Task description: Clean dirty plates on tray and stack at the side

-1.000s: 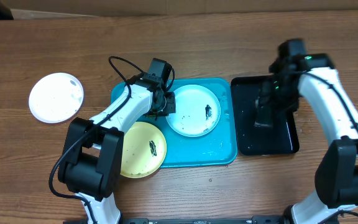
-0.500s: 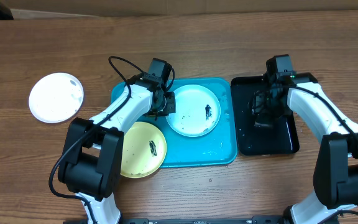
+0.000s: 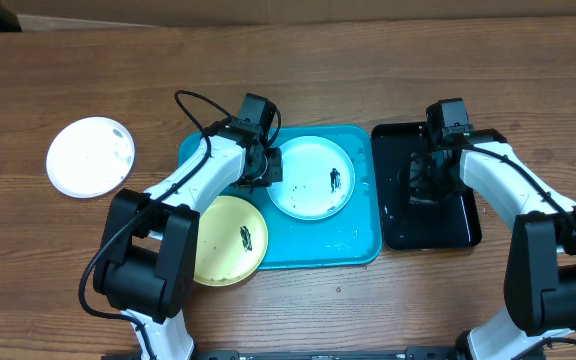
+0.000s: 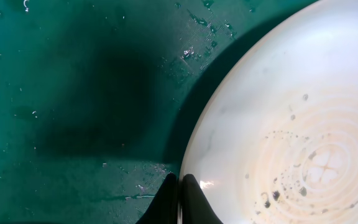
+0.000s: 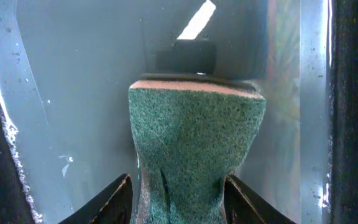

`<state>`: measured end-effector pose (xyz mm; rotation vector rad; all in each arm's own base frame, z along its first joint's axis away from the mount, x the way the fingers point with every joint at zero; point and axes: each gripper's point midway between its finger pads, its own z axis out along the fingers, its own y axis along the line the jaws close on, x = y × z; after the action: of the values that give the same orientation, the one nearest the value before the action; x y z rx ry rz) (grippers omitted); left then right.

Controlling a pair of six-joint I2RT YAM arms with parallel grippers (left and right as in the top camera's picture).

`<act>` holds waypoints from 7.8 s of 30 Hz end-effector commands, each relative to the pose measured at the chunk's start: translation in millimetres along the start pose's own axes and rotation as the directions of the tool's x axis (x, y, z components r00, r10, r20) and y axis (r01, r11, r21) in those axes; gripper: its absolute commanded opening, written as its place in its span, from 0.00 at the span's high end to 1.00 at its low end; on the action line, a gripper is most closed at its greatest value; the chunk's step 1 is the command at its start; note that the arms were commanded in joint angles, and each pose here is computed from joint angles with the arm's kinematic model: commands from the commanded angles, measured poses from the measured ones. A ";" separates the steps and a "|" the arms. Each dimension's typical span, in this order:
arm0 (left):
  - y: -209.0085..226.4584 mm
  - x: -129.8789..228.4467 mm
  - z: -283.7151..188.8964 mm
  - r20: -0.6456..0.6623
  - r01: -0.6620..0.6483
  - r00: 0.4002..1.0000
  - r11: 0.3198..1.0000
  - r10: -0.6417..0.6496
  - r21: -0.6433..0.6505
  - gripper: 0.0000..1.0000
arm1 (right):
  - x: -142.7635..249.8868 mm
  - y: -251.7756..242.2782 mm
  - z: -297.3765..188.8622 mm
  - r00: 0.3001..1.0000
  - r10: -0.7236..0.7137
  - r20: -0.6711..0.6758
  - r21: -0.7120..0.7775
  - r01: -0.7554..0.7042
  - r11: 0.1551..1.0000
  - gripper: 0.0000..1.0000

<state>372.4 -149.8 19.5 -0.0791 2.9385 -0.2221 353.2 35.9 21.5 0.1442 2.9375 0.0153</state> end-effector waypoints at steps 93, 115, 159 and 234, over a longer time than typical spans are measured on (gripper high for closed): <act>18.3 10.7 4.2 -0.047 0.049 0.998 0.997 -0.051 -0.055 0.96 | -18.4 7.6 -83.9 0.999 0.023 -0.029 -0.028 -0.024 0.999 0.96; -1.0 13.4 4.0 -0.075 0.053 0.996 0.997 -0.049 0.051 0.96 | -22.2 10.2 -105.6 0.999 0.034 -0.042 -0.052 -0.036 0.998 0.96; -11.0 18.0 3.7 -0.093 0.051 0.995 0.995 -0.043 0.084 0.96 | 3.5 10.0 -62.3 0.997 0.038 -0.066 0.032 -0.036 0.999 0.96; -11.8 16.1 3.8 -0.085 0.049 0.996 0.995 -0.041 0.087 0.96 | 48.3 187.5 39.1 0.969 -0.177 -0.174 -0.260 0.128 0.957 0.96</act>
<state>361.3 -161.1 19.2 -0.1250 2.9902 -0.3746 370.3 203.3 8.2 -0.0395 2.9427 0.1314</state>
